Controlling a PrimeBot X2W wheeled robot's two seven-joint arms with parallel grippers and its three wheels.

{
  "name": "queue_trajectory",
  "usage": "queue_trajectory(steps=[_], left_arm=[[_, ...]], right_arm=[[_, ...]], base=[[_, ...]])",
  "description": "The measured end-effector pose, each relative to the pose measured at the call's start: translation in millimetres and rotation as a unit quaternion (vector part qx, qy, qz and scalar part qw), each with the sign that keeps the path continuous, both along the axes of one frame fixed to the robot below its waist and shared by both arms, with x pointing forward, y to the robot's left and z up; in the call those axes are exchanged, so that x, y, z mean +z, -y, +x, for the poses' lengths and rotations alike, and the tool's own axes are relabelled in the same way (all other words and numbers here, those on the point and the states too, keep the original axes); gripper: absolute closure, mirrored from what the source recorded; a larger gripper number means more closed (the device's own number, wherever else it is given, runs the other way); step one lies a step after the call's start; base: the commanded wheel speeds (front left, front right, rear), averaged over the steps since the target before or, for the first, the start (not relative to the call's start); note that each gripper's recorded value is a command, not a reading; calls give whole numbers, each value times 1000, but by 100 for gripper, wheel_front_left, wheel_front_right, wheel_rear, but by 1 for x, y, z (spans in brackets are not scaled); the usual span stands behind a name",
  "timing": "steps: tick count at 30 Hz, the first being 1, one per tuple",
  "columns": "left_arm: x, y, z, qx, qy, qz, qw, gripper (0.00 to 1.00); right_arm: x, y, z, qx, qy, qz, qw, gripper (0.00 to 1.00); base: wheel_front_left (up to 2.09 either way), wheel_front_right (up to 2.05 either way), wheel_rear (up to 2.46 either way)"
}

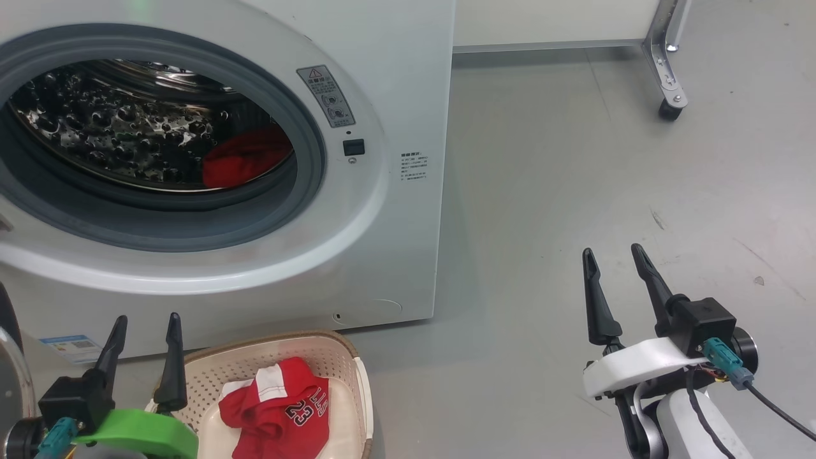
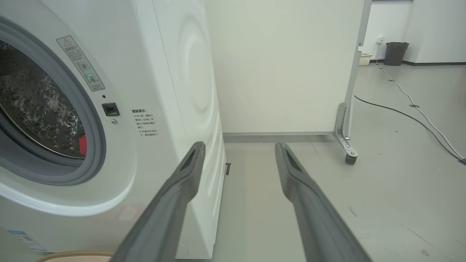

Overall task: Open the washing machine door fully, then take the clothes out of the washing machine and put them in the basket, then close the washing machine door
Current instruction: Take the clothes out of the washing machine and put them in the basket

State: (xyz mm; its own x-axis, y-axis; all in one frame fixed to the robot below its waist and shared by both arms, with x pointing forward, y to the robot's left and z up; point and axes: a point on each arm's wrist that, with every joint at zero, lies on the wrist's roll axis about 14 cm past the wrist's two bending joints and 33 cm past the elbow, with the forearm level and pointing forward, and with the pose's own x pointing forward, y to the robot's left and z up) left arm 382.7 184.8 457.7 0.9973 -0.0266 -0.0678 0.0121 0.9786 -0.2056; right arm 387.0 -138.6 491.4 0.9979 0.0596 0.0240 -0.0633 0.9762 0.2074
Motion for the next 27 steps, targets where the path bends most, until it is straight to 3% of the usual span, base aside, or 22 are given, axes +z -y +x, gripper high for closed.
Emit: queue_trajectory(steps=[16,27], left_arm=[[1,3,-4,-3,3,5,1000,0],[-31,12,-1,-12,-45,-5,999,0]], right_arm=[[-3,1,-1,-1,-3,-2,1000,0],[-32,-6,0,8,-46,2,999,0]], base=[[0,0,0],[0,0,0]])
